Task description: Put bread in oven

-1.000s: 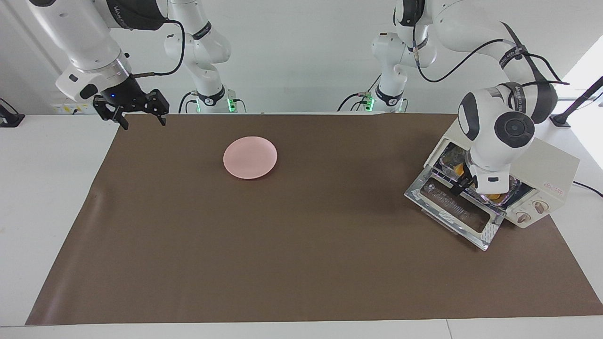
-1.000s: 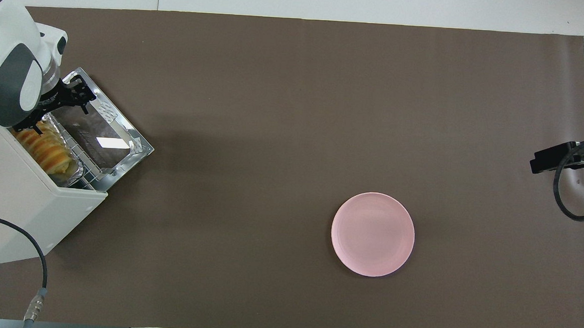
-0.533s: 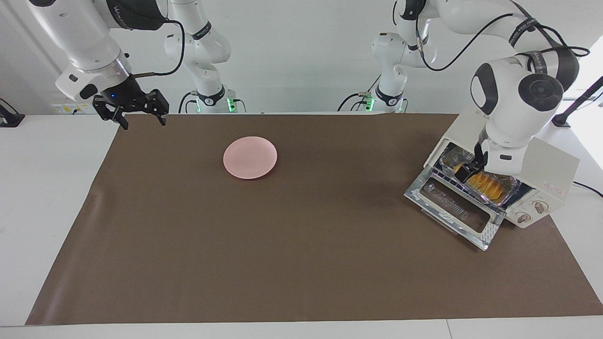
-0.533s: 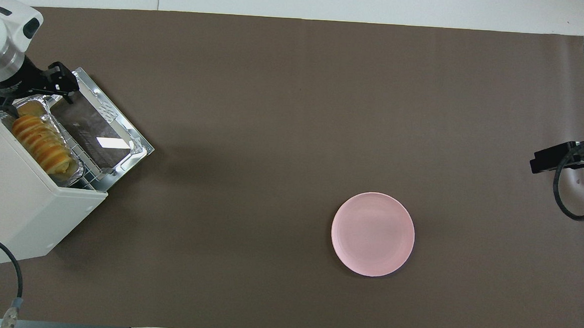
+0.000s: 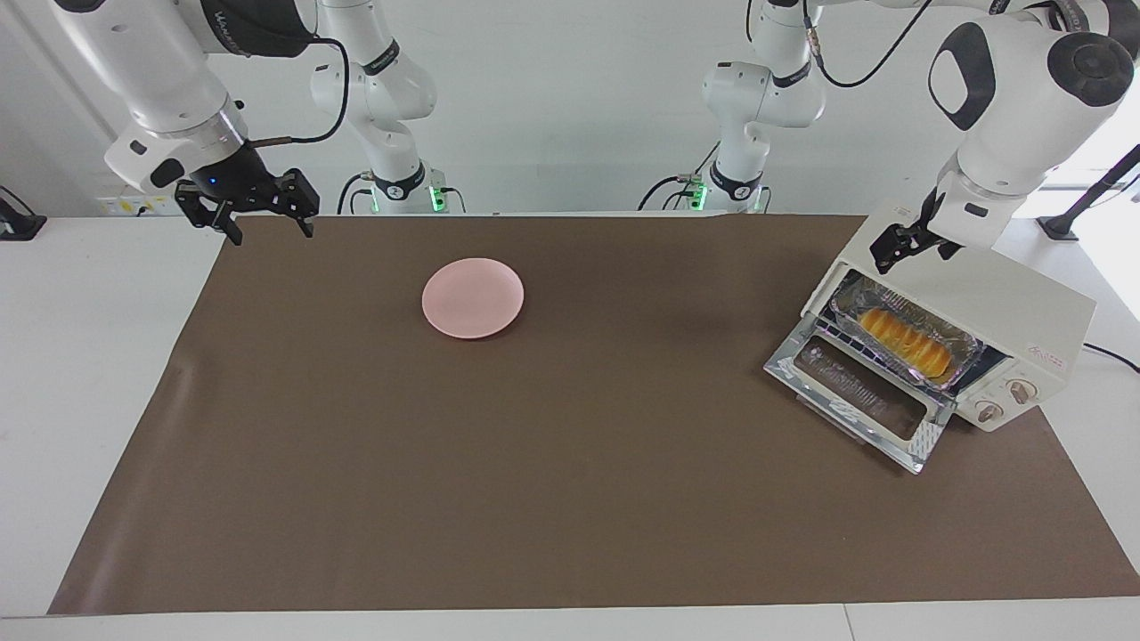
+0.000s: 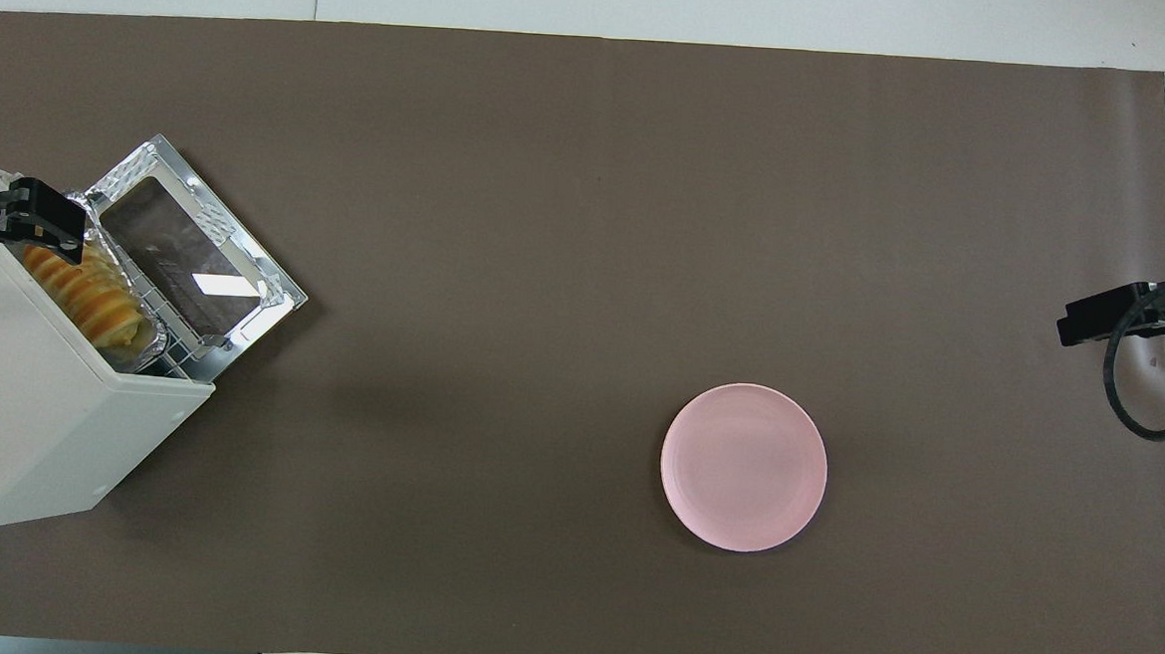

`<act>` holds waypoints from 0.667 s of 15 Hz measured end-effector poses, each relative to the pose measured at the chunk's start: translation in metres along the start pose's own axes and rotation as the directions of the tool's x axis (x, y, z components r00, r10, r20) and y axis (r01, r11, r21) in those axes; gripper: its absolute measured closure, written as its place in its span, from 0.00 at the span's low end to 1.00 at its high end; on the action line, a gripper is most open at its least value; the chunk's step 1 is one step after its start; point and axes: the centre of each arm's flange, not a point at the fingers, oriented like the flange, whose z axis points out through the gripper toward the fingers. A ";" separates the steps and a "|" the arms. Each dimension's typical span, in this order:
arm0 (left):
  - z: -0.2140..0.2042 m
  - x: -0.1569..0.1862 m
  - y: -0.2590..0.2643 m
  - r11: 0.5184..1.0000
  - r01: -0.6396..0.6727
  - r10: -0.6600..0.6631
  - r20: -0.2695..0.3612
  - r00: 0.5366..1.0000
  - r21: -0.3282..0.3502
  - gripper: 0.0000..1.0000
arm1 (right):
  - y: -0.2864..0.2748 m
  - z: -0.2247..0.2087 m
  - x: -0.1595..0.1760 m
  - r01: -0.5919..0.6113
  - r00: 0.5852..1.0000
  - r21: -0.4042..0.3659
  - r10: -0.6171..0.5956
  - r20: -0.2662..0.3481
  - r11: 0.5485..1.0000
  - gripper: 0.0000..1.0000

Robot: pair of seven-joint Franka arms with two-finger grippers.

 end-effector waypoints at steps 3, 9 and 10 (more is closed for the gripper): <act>-0.003 -0.003 -0.001 0.995 -0.072 0.072 0.001 0.997 -0.076 0.00 | 0.000 0.000 0.000 0.000 1.000 0.000 0.000 0.000 1.000 0.00; -0.008 -0.022 -0.005 0.992 -0.093 0.096 0.023 0.995 -0.090 0.00 | 0.000 0.000 0.000 0.000 1.000 0.000 0.000 0.000 1.000 0.00; -0.011 -0.028 -0.005 0.991 -0.095 0.097 0.021 0.995 -0.091 0.00 | 0.000 0.000 0.000 0.000 1.000 0.000 0.000 0.000 1.000 0.00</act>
